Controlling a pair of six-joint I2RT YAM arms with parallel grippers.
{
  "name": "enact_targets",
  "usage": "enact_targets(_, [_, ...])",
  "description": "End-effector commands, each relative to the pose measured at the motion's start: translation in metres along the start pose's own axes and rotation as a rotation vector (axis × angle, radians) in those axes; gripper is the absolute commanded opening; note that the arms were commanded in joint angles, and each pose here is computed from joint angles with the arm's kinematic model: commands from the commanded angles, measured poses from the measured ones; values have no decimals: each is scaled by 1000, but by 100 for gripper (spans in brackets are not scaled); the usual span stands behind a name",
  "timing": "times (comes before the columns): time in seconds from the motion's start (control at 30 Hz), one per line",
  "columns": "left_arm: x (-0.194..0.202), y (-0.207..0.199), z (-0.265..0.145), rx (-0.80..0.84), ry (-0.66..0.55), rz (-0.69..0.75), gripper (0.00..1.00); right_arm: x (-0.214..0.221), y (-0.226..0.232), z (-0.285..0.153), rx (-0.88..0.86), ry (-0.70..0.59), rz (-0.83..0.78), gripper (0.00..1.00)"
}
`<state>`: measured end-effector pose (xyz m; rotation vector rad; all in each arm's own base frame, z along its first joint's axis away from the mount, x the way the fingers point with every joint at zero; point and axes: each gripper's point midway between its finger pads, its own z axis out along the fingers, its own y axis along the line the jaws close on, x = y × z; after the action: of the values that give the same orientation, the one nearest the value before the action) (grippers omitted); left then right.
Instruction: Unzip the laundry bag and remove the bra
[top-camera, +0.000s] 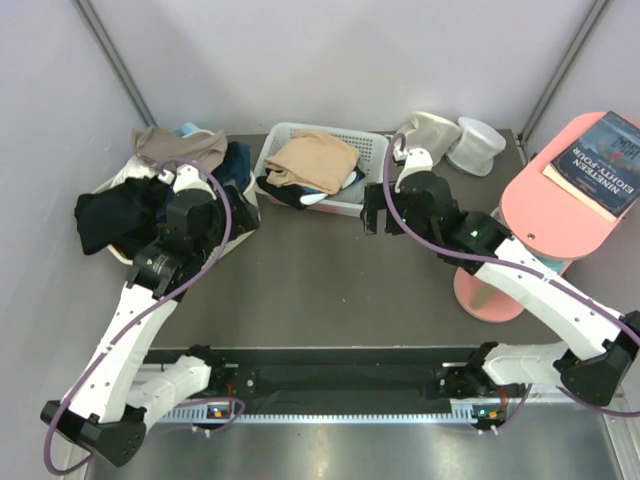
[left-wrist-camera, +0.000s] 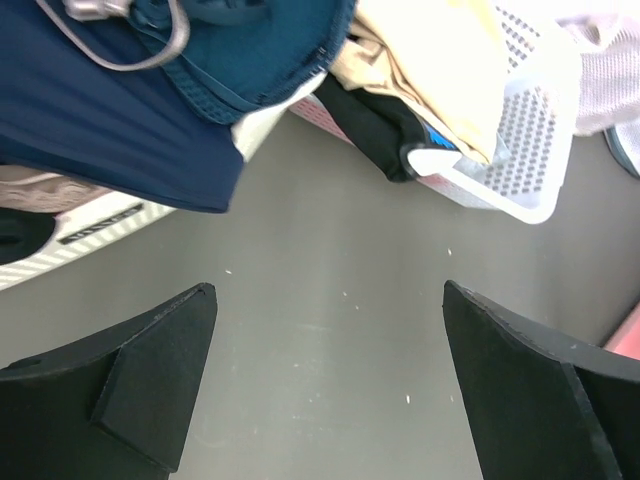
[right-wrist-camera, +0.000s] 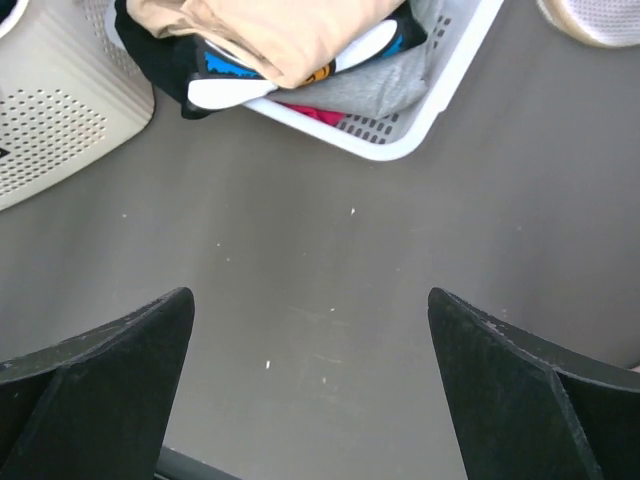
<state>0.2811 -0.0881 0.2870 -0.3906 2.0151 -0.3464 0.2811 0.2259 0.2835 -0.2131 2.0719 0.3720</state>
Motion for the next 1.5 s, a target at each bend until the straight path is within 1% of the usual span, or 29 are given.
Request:
enact_targets(0.0, [-20,4,-7,-25,-99,-17,99,-52,5,-16,11,-135,-42,100])
enact_targets(0.17, [-35,11,-13,-68,-151,6,99,-79,20,-12,-22,-181,-140,100])
enact_targets(0.2, [-37,11,-13,-67,-159,8,99,-94,24,-16,-32,-218,-158,100])
enact_targets(0.27, [-41,12,-12,-73,-186,0,99,-103,32,-11,-44,-233,-177,100])
enact_targets(0.3, [-44,12,-14,-69,-200,-10,99,-121,38,-16,-64,-276,-191,100])
enact_targets(0.33, [-43,12,-14,-64,-206,-22,99,-127,43,-15,-83,-289,-207,100])
enact_targets(0.37, [-44,10,-15,-54,-213,-40,99,-128,53,-6,-110,-285,-232,100])
enact_targets(0.4, [-46,9,-18,-38,-228,-53,99,-143,62,-9,-139,-327,-233,100])
enact_targets(0.47, [-46,5,-18,-2,-253,-64,99,-144,75,7,-188,-328,-264,100])
enact_targets(0.5, [-49,6,-22,8,-276,-73,99,-155,82,12,-200,-370,-301,100])
enact_targets(0.53, [-50,6,-20,11,-291,-79,99,-159,83,18,-189,-382,-306,100])
enact_targets(0.57, [-51,8,-20,5,-299,-76,99,-154,79,47,-110,-351,-309,100])
enact_targets(0.6, [-50,8,-20,2,-299,-65,99,-176,75,45,-62,-372,-261,100])
enact_targets(0.63, [-52,9,-19,-4,-300,-50,99,-184,63,58,0,-358,-215,100])
enact_targets(0.67, [-49,11,-17,-22,-285,-38,99,-171,55,98,69,-294,-207,100])
enact_targets(0.7, [-47,13,-11,-45,-267,-27,99,-192,52,94,84,-317,-146,100])
enact_targets(0.73, [-49,11,-11,-51,-263,-19,99,-183,36,128,140,-278,-129,100])
enact_targets(0.77, [-46,12,-9,-63,-242,-8,99,-188,24,136,189,-288,-99,100])
enact_targets(0.8, [-43,13,-1,-78,-217,4,99,-196,15,140,214,-310,-29,100])
enact_targets(0.83, [-43,10,-1,-71,-210,2,99,-194,-7,157,266,-302,11,100])
enact_targets(0.9, [-41,7,3,-63,-197,2,99,-189,-33,172,334,-312,116,100])
enact_targets(0.97, [-40,4,2,-44,-195,-17,99,-177,-69,190,441,-316,184,100])
enact_targets(1.03, [-36,2,4,-32,-185,-24,99,-166,-98,205,524,-312,205,100])
enact_targets(1.1, [-34,2,4,-28,-179,-30,99,-163,-113,214,571,-318,221,100])
enact_targets(1.13, [-33,3,4,-30,-173,-32,99,-153,-130,225,620,-306,224,100])
enact_targets(1.2, [-31,2,4,-25,-165,-36,99,-149,-146,232,658,-307,254,100])
enact_targets(1.23, [-30,2,4,-25,-160,-33,99,-141,-162,239,692,-297,263,100])
enact_targets(1.4, [-20,4,7,-37,-108,-7,99,-116,-194,269,746,-270,264,100])
enact_targets(1.47, [-12,6,8,-44,-77,9,99,-102,-212,277,795,-257,273,100])
